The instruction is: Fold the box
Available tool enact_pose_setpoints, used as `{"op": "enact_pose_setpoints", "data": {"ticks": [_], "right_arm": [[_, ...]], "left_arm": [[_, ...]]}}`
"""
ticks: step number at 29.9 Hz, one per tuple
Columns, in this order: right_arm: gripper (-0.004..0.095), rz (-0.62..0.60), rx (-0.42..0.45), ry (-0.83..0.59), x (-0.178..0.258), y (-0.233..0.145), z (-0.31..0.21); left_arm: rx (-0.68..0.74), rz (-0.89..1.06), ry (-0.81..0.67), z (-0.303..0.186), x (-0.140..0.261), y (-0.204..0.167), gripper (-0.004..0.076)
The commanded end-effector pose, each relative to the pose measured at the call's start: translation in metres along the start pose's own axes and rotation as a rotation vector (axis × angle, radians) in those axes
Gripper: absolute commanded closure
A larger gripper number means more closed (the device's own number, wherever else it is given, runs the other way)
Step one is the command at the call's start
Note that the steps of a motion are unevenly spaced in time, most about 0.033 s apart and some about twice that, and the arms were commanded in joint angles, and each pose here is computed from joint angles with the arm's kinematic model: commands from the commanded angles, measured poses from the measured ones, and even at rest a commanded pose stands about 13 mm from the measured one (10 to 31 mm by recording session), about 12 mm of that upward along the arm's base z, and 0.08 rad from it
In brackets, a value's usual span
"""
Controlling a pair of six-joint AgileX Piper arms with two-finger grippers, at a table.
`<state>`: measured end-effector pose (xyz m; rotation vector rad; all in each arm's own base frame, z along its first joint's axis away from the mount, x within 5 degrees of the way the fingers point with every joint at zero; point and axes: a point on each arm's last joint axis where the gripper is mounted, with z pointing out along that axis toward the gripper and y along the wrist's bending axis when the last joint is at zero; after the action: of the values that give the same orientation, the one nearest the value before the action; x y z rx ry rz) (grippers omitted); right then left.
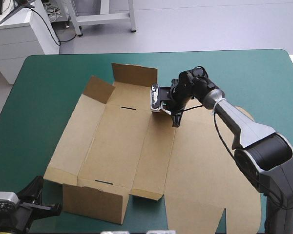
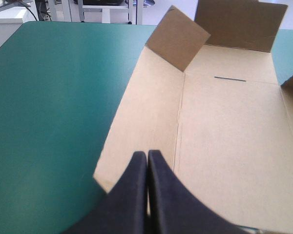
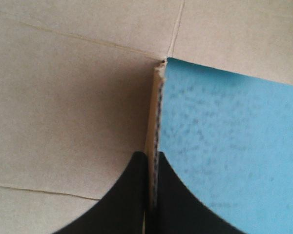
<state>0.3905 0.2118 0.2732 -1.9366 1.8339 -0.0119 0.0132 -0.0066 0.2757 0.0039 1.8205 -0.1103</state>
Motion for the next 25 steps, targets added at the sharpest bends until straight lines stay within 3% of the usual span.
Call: {"op": "enact_pose_setpoints", "data": {"ticks": [1,13,16,20,22,25], "right_arm": [[0.0927,-0.055,0.131,-0.164,-0.022,-0.010,-0.030],[0.0898,0.040,0.209,-0.264,-0.028,-0.022,-0.008],[0.0742,0.062,0.210,-0.274,-0.029,-0.022,-0.009],[0.0354,0.078,0.208,-0.274,-0.029,-0.022,-0.010],[0.0222,0.130,0.198,-0.272,-0.028,-0.021,-0.011],[0.0199,0.226,0.189,-0.260,-0.027,-0.020,-0.020]], "left_arm": [[0.014,-0.007,-0.106,-0.006,-0.012,-0.001,0.0732],[0.013,-0.007,-0.106,-0.006,-0.012,-0.001,0.0732],[0.013,-0.007,-0.106,-0.006,-0.012,-0.001,0.0732],[0.013,-0.007,-0.106,-0.006,-0.012,-0.001,0.0732],[0.013,-0.007,-0.106,-0.006,-0.012,-0.001,0.0732],[0.013,-0.007,-0.106,-0.006,-0.012,-0.001,0.0732]]}}
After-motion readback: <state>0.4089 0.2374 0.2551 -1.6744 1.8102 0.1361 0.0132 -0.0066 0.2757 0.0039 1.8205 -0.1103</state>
